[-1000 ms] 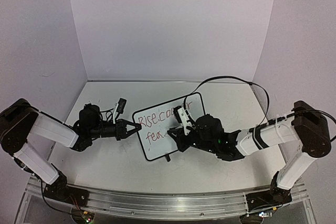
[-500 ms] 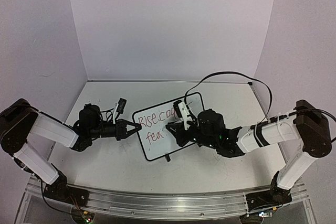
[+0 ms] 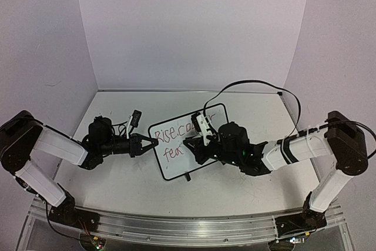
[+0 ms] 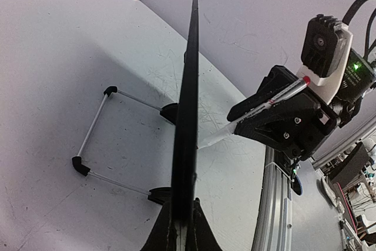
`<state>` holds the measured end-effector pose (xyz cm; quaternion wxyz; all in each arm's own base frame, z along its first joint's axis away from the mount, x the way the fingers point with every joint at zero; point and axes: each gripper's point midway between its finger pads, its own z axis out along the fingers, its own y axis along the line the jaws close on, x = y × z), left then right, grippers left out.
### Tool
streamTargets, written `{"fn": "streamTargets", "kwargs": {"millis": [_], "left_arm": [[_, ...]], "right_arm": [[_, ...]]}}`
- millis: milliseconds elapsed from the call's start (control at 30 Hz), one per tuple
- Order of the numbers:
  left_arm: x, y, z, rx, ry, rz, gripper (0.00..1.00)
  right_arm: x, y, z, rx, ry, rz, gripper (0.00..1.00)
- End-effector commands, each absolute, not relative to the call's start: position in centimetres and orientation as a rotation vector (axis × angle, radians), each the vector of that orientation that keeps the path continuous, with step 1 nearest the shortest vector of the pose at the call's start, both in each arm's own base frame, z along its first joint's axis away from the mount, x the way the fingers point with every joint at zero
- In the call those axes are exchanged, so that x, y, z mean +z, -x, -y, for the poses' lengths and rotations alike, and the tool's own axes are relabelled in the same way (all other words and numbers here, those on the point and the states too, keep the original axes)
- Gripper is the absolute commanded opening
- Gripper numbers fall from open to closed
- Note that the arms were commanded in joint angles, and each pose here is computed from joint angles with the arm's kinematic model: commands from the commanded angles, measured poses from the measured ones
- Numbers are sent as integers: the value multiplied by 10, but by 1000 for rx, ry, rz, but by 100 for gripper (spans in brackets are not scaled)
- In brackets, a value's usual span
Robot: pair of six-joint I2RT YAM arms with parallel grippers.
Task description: Write a sentence on the whiteboard
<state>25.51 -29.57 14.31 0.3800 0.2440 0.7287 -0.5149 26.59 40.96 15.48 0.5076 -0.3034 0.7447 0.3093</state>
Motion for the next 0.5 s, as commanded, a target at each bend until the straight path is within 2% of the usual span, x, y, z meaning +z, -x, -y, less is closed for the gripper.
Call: {"fn": "streamTargets", "kwargs": {"millis": [0, 467], "left_arm": [[131, -257, 291, -1269, -607, -1922, 0], [132, -258, 292, -1270, -607, -1921, 0]], "right_arm": [[171, -280, -414, 723, 677, -1753, 0], [160, -283, -413, 693, 669, -1779, 0]]}}
